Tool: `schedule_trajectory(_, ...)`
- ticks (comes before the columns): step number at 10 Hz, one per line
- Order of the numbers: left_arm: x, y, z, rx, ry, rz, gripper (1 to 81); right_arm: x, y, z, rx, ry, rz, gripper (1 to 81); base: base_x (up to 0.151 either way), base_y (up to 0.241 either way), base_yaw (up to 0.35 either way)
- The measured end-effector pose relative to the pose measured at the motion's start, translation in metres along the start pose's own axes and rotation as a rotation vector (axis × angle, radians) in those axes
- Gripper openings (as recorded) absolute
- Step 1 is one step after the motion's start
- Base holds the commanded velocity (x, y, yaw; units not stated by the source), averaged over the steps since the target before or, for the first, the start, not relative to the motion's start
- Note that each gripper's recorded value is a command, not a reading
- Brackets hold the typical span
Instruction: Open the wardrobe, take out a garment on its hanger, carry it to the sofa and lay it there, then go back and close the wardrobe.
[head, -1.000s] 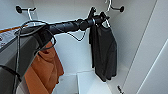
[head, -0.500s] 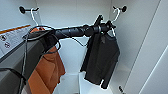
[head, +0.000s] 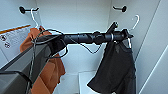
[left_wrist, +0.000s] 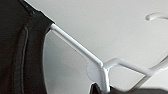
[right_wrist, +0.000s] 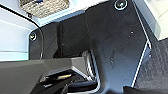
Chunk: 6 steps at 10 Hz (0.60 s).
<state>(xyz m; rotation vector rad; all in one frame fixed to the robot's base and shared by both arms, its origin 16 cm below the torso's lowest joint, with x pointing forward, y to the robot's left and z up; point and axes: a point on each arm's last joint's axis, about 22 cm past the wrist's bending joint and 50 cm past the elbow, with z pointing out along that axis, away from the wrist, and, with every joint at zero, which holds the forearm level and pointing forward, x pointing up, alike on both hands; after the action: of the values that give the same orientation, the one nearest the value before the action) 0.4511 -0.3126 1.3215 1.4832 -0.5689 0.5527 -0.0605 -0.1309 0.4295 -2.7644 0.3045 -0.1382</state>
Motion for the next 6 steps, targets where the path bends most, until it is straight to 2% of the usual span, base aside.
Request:
schedule_trajectory(2, -0.033, 0.001, -0.001, -0.060, -0.028, -0.029, 1.0, 0.001, 0.000, 0.000, -0.001, 0.005, 0.000, 81.1, 0.000, 0.000, 0.000)
schedule_trajectory(3, -0.041, -0.009, -0.010, -0.070, -0.025, -0.050, 1.0, 0.002, 0.000, 0.000, 0.000, 0.009, 0.000, 81.1, 0.000, 0.000, 0.000)
schedule_trajectory(5, -0.022, -0.033, -0.052, -0.042, 0.022, -0.065, 1.0, 0.003, 0.000, 0.000, 0.000, 0.013, 0.000, 81.1, 0.000, 0.000, 0.000)
schedule_trajectory(6, -0.018, -0.034, -0.069, -0.044, 0.035, -0.056, 1.0, 0.004, 0.000, 0.000, -0.001, 0.016, 0.000, 81.1, 0.000, 0.000, 0.000)
